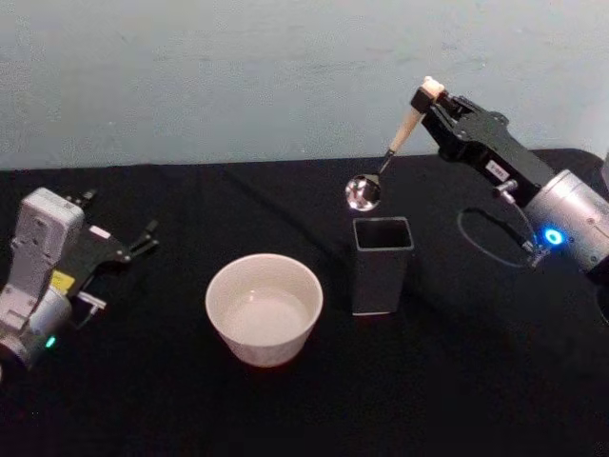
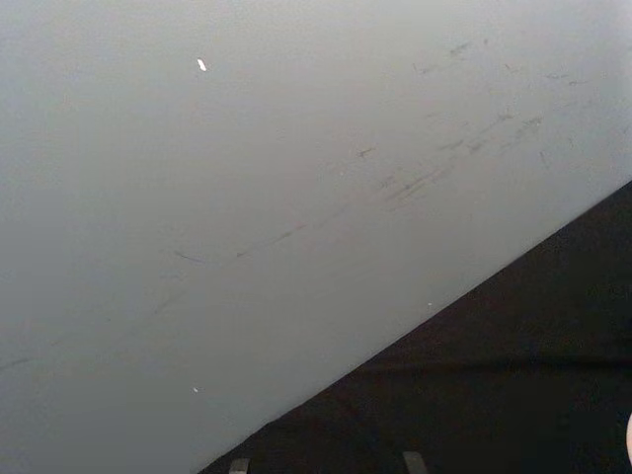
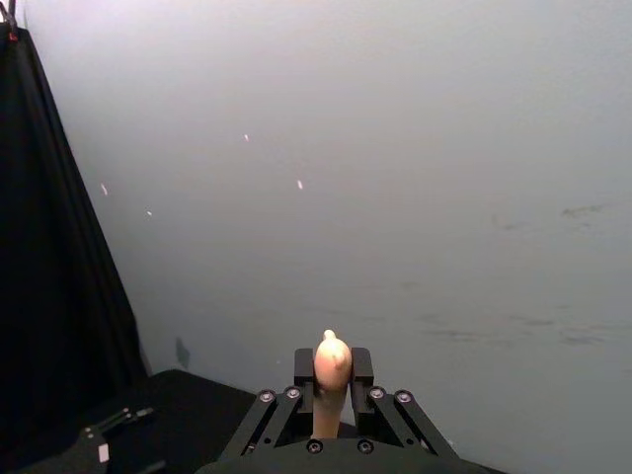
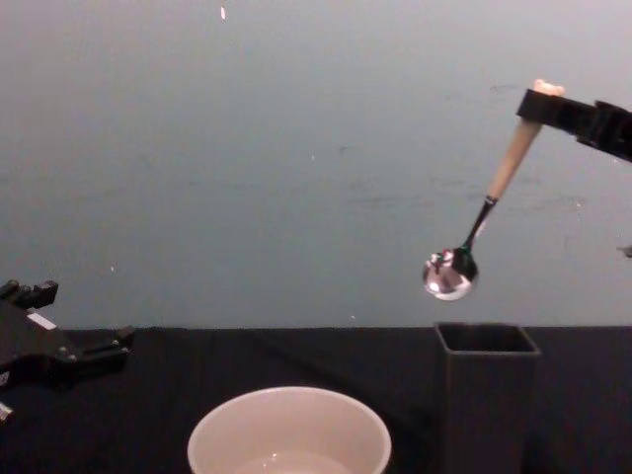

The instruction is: Pick up the stirring spoon with one hand, stir inside the cup, then place it back in its original position.

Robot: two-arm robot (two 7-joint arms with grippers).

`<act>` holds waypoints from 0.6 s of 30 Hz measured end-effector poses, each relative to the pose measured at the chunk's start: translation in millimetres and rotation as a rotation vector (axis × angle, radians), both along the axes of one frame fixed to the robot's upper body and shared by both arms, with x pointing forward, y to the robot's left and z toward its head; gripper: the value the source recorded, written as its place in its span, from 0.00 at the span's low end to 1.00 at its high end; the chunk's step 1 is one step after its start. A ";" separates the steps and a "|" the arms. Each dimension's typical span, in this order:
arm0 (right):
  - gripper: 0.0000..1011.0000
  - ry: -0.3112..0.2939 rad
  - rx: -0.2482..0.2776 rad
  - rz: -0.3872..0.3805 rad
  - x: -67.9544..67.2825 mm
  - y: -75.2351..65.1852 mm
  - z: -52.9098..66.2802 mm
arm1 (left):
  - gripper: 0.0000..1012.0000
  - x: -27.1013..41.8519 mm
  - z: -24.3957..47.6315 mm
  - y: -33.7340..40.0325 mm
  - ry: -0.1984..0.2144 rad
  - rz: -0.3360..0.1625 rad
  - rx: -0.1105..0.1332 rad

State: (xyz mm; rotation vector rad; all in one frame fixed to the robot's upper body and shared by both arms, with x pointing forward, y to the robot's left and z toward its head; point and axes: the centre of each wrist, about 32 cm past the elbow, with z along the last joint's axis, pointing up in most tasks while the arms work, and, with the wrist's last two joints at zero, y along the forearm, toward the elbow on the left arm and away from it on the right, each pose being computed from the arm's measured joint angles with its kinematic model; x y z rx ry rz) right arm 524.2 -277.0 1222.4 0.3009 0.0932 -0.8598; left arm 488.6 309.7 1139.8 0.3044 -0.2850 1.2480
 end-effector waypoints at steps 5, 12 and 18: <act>0.21 0.006 -0.003 0.027 4.1 9.7 -1.1 | 0.99 0.0 0.0 0.0 0.000 0.000 0.000; 0.21 0.003 -0.047 0.103 7.5 28.8 -5.5 | 0.99 0.0 0.0 0.0 0.000 0.000 0.000; 0.21 -0.011 -0.109 0.177 10.3 44.7 -12.5 | 0.99 0.0 0.0 0.0 0.000 0.000 0.000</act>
